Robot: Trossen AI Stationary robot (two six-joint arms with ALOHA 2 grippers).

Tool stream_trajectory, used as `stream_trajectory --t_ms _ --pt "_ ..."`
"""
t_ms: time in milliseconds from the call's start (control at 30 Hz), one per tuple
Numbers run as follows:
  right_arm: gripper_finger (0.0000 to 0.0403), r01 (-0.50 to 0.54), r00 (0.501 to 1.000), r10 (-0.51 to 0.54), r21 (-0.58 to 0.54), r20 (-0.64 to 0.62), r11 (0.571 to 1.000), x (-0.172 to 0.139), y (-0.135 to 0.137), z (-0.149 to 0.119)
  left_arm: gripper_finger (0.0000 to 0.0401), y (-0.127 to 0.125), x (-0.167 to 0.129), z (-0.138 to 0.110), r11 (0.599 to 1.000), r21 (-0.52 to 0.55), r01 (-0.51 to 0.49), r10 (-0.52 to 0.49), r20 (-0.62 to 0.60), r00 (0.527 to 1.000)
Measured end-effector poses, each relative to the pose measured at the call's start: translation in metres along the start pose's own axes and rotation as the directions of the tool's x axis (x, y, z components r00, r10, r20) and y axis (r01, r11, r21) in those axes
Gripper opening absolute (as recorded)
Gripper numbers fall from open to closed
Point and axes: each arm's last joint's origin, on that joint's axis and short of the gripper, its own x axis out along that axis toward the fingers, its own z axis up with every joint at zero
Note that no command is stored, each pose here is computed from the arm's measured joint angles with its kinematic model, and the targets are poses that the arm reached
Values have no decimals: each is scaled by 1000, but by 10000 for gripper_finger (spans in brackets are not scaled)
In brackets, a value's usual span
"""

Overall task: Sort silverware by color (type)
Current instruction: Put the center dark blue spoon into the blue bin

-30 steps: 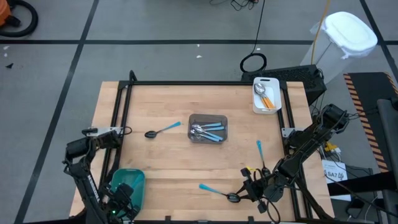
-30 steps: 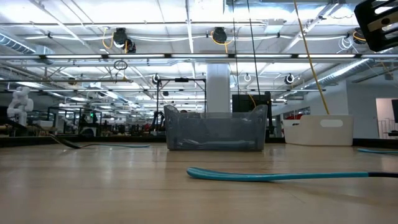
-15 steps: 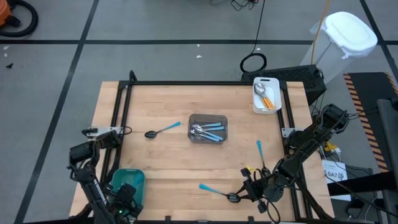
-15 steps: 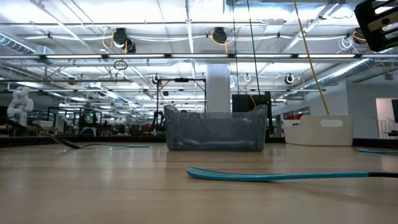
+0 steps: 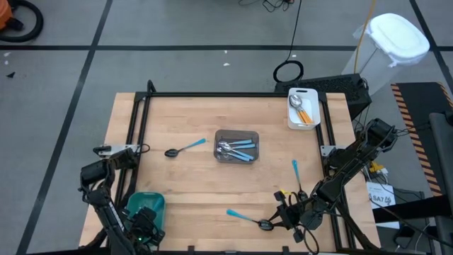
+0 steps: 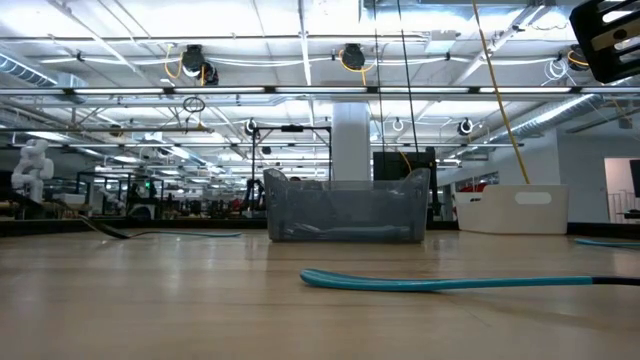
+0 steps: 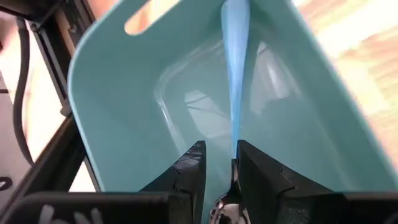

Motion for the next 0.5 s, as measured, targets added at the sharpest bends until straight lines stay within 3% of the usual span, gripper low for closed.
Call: stream_trajectory --t_ms 167,367,500 --pt "75 0 1000 0 2 0 1000 0 0 0 92 -6 -19 8 997 22 74 -74 4 997" --pt "75 4 1000 -4 3 1 1000 0 -1 0 93 -15 -44 23 968 81 236 -244 114 963" --pt "75 29 1000 -29 4 9 1000 0 -1 0 93 -22 -53 37 952 130 278 -297 164 941"
